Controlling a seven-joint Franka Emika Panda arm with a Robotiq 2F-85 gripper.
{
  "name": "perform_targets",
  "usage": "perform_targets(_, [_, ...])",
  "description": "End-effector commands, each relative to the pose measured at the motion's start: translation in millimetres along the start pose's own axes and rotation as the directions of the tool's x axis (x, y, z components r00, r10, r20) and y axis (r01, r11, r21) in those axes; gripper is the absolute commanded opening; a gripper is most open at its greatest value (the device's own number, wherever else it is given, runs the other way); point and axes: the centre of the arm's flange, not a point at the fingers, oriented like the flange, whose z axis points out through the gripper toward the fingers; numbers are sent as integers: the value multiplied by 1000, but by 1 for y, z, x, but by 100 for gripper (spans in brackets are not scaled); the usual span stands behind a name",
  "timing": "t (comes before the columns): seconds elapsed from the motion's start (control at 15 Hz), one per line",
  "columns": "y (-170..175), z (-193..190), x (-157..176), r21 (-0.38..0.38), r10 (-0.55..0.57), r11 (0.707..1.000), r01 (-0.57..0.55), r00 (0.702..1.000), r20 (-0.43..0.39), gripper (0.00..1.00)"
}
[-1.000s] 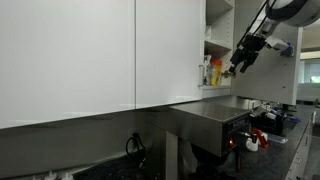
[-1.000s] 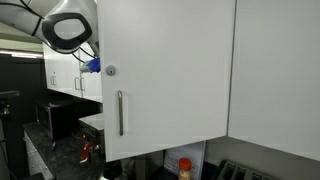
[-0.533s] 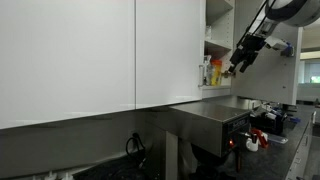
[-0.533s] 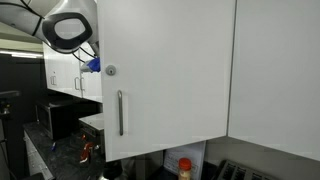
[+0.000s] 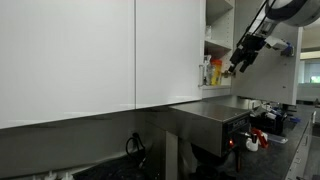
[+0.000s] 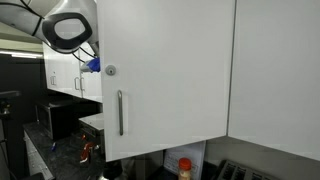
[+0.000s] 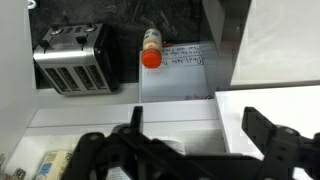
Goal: Open the right door on the third upper cabinet from the left, remove the container of sugar from the cabinet and place it on top of the coffeemaker
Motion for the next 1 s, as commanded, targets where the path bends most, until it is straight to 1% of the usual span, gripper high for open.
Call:
perform_targets(0.0, [-2,4,1,-2,13,1000,-13,1000,-2,100])
perform_targets(0.07, [-3,7,2,1,21,1000,-21,1000,-12,100])
perform_targets(0.4, [6,15,6,3,-35,999,35,997,-62,100])
perform_targets(0.53, [12,17,7,20,-52,998,53,997,-64,100])
perform_targets(0.93, [38,33,17,67,-100,992,108,989,-113,100])
